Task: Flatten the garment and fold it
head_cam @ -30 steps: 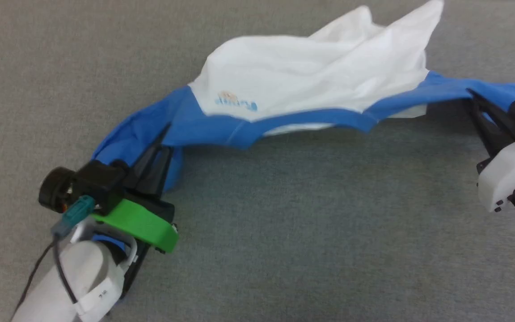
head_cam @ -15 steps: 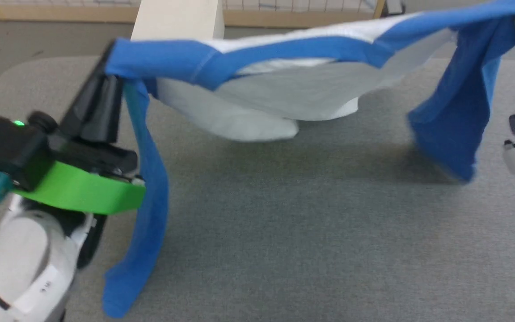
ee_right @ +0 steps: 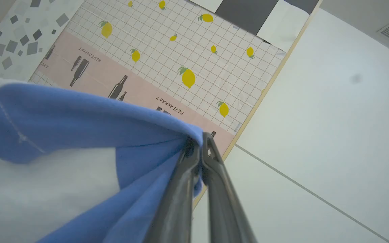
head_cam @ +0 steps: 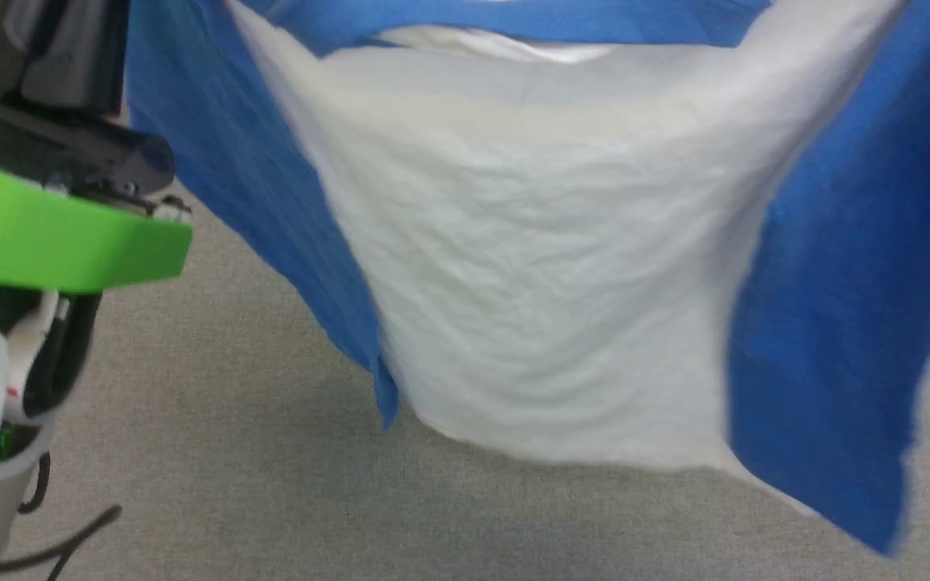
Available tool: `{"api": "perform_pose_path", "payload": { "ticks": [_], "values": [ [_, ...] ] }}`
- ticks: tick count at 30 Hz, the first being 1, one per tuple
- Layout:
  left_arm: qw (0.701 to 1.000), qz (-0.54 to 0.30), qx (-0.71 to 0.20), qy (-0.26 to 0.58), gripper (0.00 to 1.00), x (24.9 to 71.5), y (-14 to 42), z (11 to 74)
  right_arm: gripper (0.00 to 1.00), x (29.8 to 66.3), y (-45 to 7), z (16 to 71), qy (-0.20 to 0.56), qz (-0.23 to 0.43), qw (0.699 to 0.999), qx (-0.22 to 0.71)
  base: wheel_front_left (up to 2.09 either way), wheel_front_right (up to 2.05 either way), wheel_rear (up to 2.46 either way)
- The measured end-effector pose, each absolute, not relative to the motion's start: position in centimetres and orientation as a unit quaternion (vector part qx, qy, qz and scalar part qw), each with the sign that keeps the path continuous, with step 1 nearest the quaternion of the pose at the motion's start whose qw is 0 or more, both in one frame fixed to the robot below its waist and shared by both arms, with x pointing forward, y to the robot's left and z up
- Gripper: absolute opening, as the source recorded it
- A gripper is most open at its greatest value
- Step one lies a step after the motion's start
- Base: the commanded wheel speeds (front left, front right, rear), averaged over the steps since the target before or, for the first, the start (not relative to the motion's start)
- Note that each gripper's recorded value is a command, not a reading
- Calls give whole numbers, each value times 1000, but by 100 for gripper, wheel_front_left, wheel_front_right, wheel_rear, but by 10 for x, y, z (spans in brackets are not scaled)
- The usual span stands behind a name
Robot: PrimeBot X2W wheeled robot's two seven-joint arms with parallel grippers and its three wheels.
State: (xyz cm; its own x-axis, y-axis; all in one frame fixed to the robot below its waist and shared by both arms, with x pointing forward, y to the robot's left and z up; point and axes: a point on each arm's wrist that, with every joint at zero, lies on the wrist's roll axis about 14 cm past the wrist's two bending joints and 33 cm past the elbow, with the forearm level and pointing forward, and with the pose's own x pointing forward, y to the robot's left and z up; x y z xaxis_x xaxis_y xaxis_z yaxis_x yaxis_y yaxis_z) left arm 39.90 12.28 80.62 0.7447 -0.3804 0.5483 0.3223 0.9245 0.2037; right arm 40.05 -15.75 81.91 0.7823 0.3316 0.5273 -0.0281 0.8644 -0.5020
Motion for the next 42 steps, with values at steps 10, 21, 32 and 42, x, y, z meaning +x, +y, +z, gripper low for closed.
{"api": "perform_pose_path", "payload": {
  "ticks": [10,21,32,42],
  "values": [
    [956,-185,16,-228,0,474,124,791,0,462,-145,797,-259,126,930,-228,0,0,0],
    [964,-116,90,-223,0,594,146,787,0,585,-132,786,-206,116,934,-267,0,0,0],
    [955,-71,115,-266,0,677,156,736,0,692,-156,718,-145,68,930,-330,0,0,0],
    [963,-136,126,-197,0,702,143,616,0,721,-137,590,-73,135,940,-305,0,0,0]
  ]
}}
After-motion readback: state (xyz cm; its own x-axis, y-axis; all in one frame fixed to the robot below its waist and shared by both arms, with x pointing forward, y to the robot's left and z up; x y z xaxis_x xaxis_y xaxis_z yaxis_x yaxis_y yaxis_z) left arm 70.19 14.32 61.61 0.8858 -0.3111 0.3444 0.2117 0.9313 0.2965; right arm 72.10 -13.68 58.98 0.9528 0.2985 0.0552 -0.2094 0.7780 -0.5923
